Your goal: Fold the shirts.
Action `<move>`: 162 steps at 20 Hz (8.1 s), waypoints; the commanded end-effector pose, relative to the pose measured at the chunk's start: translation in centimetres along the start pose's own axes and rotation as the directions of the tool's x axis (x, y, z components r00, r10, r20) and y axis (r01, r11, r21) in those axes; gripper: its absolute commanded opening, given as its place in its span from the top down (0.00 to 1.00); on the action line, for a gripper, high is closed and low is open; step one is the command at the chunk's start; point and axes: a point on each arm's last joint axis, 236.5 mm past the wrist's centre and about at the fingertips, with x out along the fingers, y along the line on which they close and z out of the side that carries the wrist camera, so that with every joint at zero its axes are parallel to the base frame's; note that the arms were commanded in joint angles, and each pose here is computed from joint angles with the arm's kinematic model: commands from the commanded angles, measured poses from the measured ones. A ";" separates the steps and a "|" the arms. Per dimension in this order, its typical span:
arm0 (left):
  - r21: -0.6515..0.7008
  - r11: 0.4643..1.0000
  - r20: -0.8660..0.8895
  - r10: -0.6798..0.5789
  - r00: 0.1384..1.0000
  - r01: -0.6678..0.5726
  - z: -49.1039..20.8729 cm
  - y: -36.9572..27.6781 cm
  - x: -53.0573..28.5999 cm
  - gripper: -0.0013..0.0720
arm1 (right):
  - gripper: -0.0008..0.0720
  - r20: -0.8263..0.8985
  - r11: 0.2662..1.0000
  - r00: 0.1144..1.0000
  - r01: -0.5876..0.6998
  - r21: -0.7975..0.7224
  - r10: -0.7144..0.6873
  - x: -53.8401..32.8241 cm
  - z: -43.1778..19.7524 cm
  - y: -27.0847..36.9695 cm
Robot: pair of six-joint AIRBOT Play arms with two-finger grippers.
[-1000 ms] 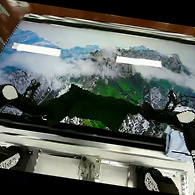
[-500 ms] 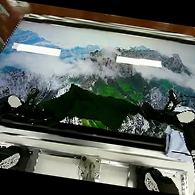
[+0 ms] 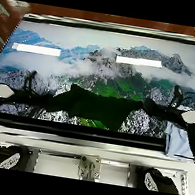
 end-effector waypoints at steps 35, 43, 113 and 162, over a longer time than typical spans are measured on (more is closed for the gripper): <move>-0.076 0.991 0.235 0.124 0.964 -0.109 0.7 5.5 -7.2 0.93 | 0.92 0.070 0.943 0.957 0.291 -0.165 -0.283 -4.4 3.6 -3.8; -0.168 0.984 0.237 0.102 0.966 -0.063 2.8 6.7 1.2 0.93 | 0.92 0.019 0.975 0.998 0.054 0.215 -0.059 7.6 5.7 -4.0; 0.319 0.948 0.596 -0.194 0.779 -0.009 15.5 -11.0 -22.1 0.93 | 0.92 0.446 0.927 0.823 -0.239 -0.289 0.351 -19.1 11.5 15.4; 0.096 0.995 0.360 -0.026 0.933 -0.009 2.8 0.0 -5.3 0.93 | 0.58 0.358 0.996 0.931 0.044 0.073 -0.067 7.8 13.1 -1.3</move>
